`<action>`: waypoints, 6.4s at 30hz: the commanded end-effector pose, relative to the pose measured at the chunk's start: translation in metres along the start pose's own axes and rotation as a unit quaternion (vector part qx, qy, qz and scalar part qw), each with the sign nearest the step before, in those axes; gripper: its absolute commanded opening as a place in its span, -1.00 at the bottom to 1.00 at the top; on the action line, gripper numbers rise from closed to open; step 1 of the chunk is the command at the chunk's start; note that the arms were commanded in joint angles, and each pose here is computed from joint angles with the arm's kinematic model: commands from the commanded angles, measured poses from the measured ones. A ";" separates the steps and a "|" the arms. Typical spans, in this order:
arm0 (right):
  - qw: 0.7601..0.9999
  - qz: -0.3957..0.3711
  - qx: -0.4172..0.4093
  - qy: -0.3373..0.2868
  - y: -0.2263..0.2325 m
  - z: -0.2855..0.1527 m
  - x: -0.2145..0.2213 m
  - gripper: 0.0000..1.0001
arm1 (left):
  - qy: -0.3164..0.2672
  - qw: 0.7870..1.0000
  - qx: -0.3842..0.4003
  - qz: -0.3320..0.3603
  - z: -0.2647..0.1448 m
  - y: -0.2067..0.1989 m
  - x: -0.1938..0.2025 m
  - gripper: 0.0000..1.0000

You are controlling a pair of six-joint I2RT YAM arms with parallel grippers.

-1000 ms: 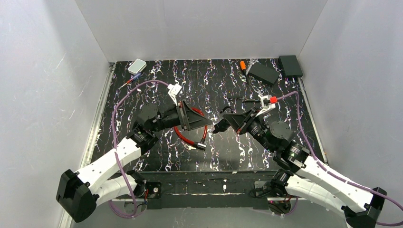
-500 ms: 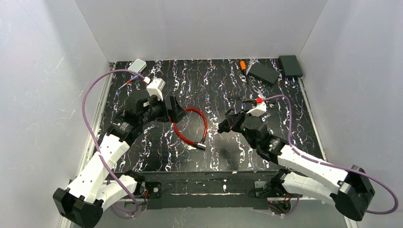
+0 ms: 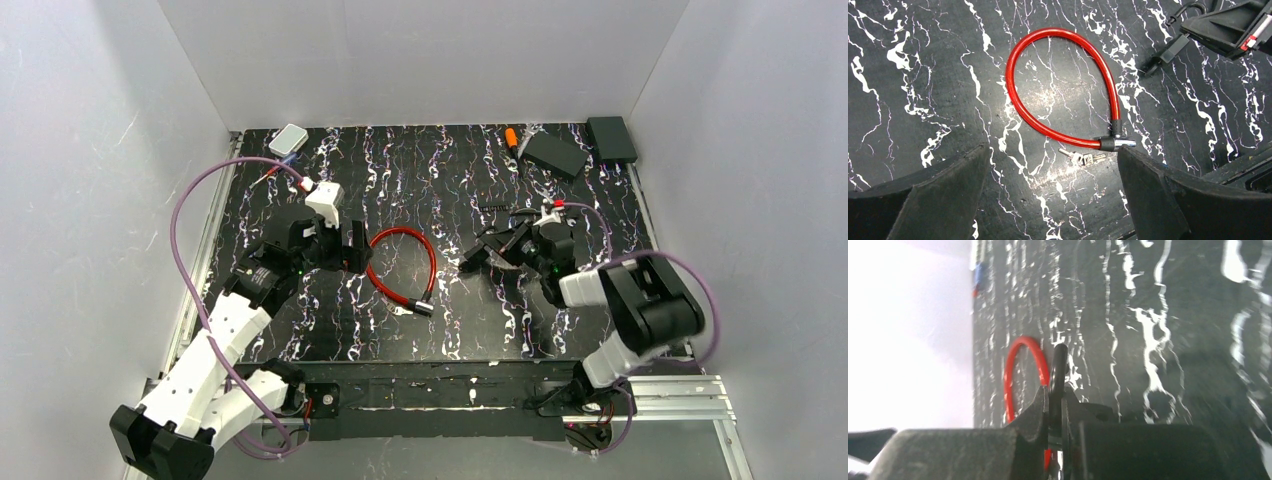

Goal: Unlock with the key

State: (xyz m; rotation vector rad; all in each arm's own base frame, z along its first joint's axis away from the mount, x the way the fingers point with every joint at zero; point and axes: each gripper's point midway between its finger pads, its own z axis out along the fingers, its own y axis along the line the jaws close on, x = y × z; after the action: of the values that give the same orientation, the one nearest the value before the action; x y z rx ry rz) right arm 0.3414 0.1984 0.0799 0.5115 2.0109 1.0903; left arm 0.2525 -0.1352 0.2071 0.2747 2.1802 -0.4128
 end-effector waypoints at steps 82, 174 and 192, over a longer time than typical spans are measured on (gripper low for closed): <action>0.731 -0.611 0.048 0.300 0.059 0.008 0.202 0.30 | -0.019 0.990 -0.141 0.012 -0.021 0.051 0.001 0.81; 0.848 -0.489 0.015 0.204 0.149 -0.011 0.216 -0.97 | -0.055 0.990 -0.131 -0.013 -0.037 0.046 -0.008 0.82; 0.794 -0.424 -0.420 0.111 0.282 -0.189 0.160 -0.97 | -0.077 0.913 0.247 -0.316 -0.076 -0.092 -0.031 0.53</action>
State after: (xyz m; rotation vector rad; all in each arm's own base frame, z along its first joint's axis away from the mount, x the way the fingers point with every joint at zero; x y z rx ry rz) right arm 0.1141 0.3655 0.2558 -0.9007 1.6581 1.1319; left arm 0.2000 -0.1544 0.2772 -0.1411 1.9650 -0.9279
